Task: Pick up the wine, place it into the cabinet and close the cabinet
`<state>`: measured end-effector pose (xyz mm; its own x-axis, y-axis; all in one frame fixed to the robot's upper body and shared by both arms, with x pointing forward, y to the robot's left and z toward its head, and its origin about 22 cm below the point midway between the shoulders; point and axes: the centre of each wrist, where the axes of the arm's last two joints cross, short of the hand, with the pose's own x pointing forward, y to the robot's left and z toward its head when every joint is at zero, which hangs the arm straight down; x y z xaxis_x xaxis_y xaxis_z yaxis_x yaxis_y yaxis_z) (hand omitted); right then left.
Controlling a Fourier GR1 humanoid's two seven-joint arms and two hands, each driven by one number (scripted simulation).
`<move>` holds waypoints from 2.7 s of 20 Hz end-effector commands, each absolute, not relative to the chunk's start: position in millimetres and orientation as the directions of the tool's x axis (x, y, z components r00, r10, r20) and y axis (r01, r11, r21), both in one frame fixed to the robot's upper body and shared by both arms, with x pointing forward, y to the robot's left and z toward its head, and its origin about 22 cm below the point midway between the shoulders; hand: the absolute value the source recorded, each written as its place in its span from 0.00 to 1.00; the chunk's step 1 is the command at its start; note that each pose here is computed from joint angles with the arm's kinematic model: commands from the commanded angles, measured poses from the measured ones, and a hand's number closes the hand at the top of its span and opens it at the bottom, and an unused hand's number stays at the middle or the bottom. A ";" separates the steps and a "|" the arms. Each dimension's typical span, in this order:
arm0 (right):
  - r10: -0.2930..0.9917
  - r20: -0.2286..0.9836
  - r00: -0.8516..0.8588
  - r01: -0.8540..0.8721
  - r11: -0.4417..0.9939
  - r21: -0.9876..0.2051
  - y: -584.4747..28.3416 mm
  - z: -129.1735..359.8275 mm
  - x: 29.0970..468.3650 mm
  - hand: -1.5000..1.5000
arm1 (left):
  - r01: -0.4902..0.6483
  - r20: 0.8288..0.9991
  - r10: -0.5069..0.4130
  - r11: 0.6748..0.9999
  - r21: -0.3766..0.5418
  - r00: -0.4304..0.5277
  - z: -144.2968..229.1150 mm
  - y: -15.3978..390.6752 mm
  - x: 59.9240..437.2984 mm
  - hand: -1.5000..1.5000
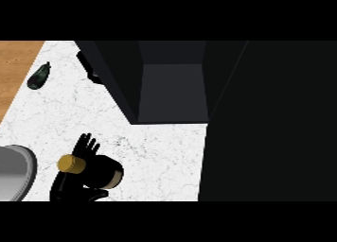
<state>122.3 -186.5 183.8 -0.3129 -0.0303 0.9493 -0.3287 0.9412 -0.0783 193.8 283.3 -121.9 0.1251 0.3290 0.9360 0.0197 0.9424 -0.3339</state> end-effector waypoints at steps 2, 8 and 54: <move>-0.081 0.926 -0.369 -0.366 0.928 -0.065 -203.2 216.9 79.9 0.00 | 0.002 0.901 0.418 0.907 -0.421 0.120 -125.4 280.7 200.3 0.00; -0.089 0.927 -0.364 -0.358 0.932 -0.051 -202.2 218.4 76.6 0.00 | 0.024 0.893 0.431 0.899 -0.437 0.124 -141.2 256.3 190.7 0.00; -0.086 0.926 -0.369 -0.339 0.940 -0.048 -206.4 201.9 90.6 0.00 | 0.107 0.914 0.330 0.944 -0.314 -0.234 23.8 167.0 225.8 1.00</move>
